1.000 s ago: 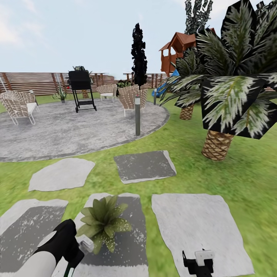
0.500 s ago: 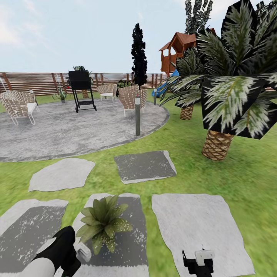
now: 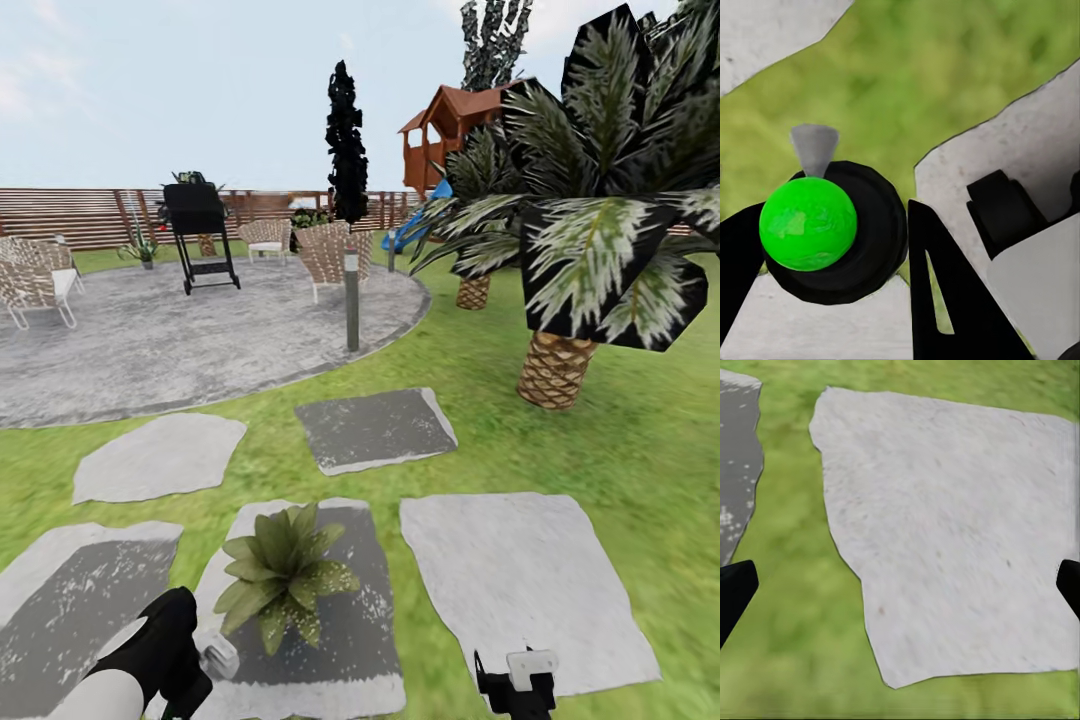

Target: Pick up the pesticide atomizer in the garden and spray insectifuge to fully cover both potted plants in the garden.

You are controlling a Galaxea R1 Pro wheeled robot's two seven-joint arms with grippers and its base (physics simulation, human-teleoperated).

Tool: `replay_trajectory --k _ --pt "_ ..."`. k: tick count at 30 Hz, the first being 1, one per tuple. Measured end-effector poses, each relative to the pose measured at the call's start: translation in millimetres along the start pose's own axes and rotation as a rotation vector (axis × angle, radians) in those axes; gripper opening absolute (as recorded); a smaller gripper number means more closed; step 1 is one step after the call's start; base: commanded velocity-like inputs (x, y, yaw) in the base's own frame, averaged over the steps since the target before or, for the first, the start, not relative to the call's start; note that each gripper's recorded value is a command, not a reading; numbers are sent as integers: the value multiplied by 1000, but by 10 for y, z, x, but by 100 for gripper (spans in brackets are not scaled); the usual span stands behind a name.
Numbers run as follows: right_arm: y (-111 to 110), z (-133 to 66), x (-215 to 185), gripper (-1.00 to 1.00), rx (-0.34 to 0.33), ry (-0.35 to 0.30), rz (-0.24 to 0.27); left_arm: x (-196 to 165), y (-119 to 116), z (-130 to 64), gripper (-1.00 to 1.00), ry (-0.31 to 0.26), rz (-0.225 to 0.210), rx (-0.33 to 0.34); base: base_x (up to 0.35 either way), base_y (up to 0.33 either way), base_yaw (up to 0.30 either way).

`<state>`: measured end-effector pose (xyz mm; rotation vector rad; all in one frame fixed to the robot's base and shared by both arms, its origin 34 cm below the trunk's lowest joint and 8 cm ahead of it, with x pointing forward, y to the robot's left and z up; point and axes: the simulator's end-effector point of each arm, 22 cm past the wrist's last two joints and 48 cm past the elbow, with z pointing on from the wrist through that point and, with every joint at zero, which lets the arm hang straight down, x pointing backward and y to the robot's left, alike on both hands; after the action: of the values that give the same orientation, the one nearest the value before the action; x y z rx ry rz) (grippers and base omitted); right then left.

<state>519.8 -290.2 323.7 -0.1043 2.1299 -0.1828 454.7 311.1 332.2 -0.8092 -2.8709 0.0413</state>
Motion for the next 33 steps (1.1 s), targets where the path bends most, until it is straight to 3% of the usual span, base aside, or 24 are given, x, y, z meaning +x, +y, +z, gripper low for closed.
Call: replay_trajectory --k 10,19,24,29,33 --pt "-1 1 -3 100 0 -1 0 -51 -42 -9 -100 -9 6 3 -2 95 -280" --pt "-1 3 -7 100 0 -1 0 -109 -11 -57 -100 -23 1 -3 0 0 -20" --pt "-4 2 -6 100 1 -1 1 -326 23 -212 -100 -56 20 -12 0 0 0" --pt "-2 2 -3 100 0 0 -1 -550 293 -500 -100 -88 32 -69 0 0 0" --pt "-2 3 -7 100 1 -1 0 -502 344 -584 -100 -62 49 -49 0 0 0"
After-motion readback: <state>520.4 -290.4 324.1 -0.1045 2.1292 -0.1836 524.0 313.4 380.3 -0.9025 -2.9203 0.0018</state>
